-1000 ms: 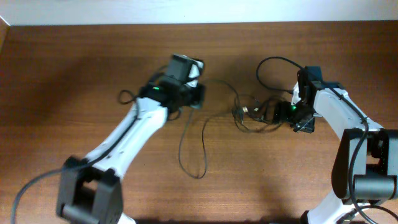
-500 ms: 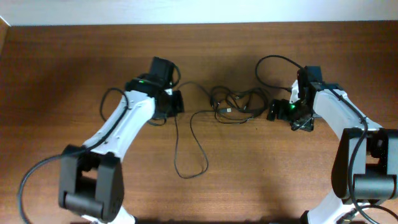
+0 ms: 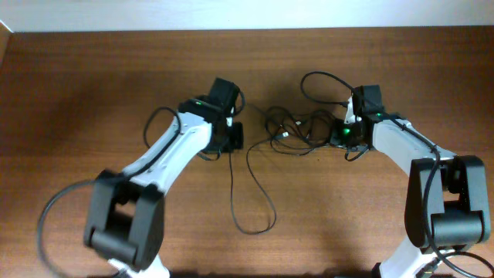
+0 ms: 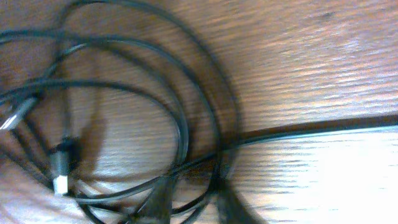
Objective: Untangle cables
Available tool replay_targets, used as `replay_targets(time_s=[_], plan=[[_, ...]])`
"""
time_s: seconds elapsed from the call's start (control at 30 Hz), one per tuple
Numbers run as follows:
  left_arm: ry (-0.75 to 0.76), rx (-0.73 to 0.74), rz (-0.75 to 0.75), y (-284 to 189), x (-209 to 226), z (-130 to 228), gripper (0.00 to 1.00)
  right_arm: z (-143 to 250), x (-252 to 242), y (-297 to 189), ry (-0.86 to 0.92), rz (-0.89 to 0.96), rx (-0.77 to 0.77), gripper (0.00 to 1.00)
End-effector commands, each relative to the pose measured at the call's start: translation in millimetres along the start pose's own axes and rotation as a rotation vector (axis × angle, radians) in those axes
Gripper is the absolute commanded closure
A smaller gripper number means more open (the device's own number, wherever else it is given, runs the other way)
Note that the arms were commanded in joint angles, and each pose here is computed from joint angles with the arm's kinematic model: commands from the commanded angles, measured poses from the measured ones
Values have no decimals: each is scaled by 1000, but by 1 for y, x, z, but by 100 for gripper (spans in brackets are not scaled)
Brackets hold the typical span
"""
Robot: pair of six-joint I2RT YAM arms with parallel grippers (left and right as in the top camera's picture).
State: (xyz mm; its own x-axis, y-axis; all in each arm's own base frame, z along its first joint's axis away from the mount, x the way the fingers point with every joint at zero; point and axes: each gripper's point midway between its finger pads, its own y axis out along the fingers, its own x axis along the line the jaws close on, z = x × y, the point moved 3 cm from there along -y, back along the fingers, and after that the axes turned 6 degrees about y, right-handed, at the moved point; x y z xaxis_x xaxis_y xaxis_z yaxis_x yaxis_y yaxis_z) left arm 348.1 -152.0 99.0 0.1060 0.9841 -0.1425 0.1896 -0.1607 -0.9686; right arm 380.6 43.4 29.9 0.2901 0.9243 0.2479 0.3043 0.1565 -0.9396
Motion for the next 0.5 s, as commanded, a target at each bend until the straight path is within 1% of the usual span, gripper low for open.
replay_targets(time_s=[0.0,0.07,0.1,0.17,0.2,0.27,0.37,0.4,0.43,0.47], plan=[[-86,-339,-136,-106,28,-41,100,7,-28,10,19,165,-1,91],[-265,-511,-292,-163,60,-33,100,7,-29,9,19,173,-1,91],[-308,-591,-333,-191,70,-27,100,7,-29,9,19,173,-1,91],[-325,-662,-328,-218,73,-18,100,8,-29,10,18,172,0,91],[-321,-656,-322,-218,72,-17,100,8,-29,10,18,171,0,91],[-305,-604,-301,-203,68,-15,98,8,-28,10,19,165,3,91],[-247,-400,-214,-148,52,-9,89,8,-28,10,18,165,3,90],[-230,-344,-205,-132,49,-8,88,8,-28,10,18,165,3,90],[-179,-262,-183,-110,44,-8,84,8,-28,10,18,165,3,90],[-148,-213,-166,-96,40,-7,80,8,-28,10,19,165,3,90]])
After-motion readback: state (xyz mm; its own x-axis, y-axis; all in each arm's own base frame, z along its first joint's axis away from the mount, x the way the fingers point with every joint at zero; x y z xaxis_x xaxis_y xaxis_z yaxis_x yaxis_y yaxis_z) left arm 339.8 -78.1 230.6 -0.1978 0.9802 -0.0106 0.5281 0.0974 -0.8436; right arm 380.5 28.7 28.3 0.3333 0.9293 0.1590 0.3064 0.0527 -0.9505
